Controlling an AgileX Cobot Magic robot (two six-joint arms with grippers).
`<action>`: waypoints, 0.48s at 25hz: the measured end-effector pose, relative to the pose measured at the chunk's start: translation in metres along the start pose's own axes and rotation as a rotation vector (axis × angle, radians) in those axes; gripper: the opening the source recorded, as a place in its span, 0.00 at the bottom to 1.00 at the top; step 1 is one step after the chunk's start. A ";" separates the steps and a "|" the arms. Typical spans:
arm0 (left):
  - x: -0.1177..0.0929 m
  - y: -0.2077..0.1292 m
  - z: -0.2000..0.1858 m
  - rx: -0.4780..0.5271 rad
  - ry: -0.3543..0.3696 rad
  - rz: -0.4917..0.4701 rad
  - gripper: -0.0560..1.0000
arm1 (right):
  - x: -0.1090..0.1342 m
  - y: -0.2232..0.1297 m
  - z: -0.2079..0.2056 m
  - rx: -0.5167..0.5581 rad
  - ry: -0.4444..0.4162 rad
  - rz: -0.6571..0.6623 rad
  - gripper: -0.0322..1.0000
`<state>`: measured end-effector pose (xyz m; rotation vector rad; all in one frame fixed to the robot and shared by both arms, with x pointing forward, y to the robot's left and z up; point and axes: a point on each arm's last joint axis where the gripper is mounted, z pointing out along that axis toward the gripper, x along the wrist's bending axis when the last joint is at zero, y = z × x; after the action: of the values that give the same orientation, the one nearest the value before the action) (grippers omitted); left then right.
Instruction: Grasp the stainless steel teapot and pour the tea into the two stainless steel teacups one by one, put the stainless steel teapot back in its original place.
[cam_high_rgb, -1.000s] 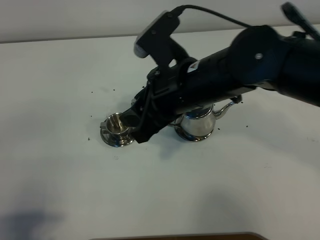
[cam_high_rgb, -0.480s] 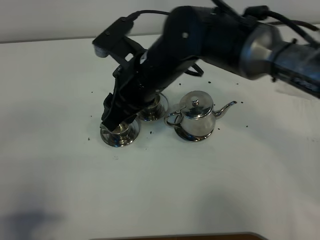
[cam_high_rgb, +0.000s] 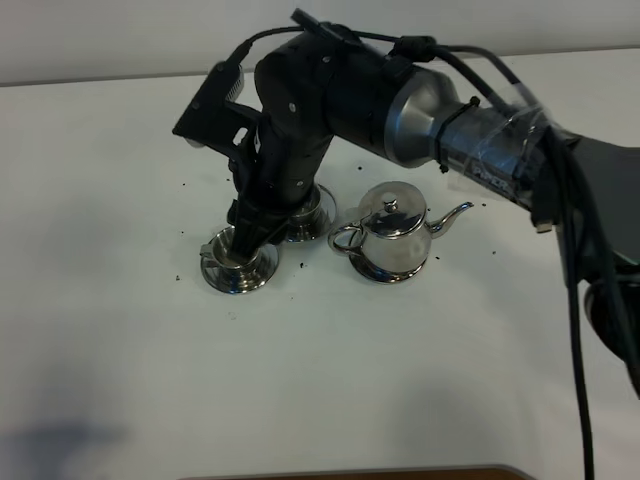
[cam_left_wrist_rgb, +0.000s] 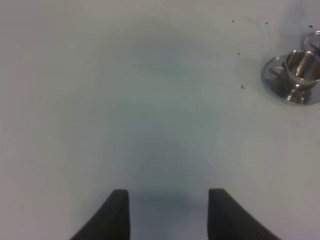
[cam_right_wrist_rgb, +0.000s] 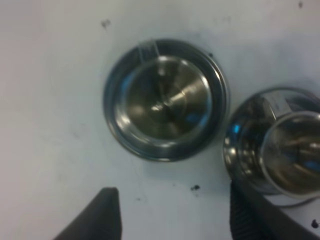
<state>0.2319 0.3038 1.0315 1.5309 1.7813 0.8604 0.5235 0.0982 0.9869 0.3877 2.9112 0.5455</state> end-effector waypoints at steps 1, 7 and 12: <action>0.000 0.000 0.000 0.000 0.000 0.000 0.46 | -0.001 -0.002 0.004 0.014 -0.009 -0.009 0.49; 0.000 0.000 0.000 0.000 0.000 0.000 0.46 | -0.005 -0.010 0.014 0.107 -0.051 -0.052 0.49; 0.000 0.000 0.000 0.000 0.000 0.000 0.46 | -0.008 -0.017 0.027 0.169 -0.075 -0.078 0.49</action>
<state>0.2319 0.3038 1.0315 1.5309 1.7813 0.8604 0.5323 0.0896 0.9567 0.3064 2.8944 0.2689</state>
